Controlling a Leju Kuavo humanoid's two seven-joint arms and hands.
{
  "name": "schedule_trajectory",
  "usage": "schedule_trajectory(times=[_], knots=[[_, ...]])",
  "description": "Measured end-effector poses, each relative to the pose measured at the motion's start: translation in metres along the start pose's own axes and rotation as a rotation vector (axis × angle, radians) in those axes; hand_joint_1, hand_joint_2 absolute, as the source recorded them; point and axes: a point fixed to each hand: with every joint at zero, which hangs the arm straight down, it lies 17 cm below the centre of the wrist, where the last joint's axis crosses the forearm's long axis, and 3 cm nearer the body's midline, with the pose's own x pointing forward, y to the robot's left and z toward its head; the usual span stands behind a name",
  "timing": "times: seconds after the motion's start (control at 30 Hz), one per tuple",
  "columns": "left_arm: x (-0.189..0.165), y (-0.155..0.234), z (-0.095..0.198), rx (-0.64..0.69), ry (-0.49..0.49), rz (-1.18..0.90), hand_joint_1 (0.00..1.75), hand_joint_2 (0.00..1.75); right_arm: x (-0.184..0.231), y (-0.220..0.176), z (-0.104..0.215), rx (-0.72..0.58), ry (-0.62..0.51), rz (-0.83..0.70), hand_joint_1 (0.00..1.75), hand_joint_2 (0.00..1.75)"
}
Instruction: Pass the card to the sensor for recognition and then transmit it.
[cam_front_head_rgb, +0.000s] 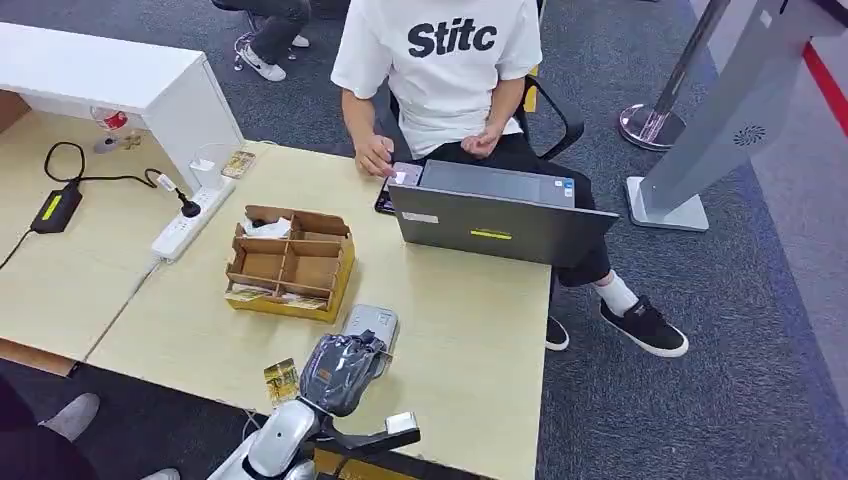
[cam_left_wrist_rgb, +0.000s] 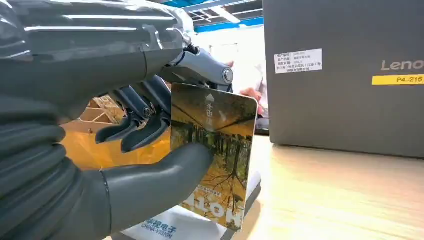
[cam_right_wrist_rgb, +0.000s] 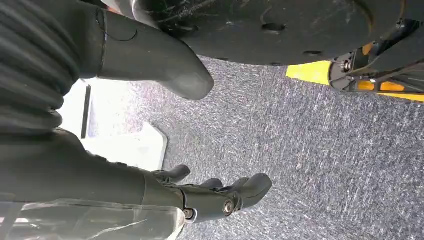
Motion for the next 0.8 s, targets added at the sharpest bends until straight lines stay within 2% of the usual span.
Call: schedule_trajectory(times=[0.17, 0.37, 0.5, 0.7, 0.8], knots=[[-0.005, -0.007, 0.002, -0.018, 0.020, -0.004, 1.75, 1.75, 0.000, 0.000, 0.000, 0.001, -0.003, 0.004, 0.00, 1.75], [-0.016, 0.012, 0.002, 0.077, 0.032, -0.014, 1.75, 1.75, -0.001, 0.000, 0.000, -0.001, -0.007, -0.002, 0.00, 1.75], [-0.042, 0.058, -0.009, 0.183, 0.057, -0.046, 1.75, 1.75, -0.003, 0.000, 0.000, -0.001, -0.009, 0.005, 0.00, 1.75], [-0.106, 0.143, -0.023, 0.337, 0.143, -0.052, 1.75, 1.75, -0.005, 0.001, 0.000, 0.002, -0.013, 0.020, 0.00, 1.75], [-0.123, 0.165, -0.021, 0.378, 0.162, -0.069, 1.75, 1.75, -0.007, 0.002, 0.001, 0.003, -0.009, 0.022, 0.00, 1.75]])
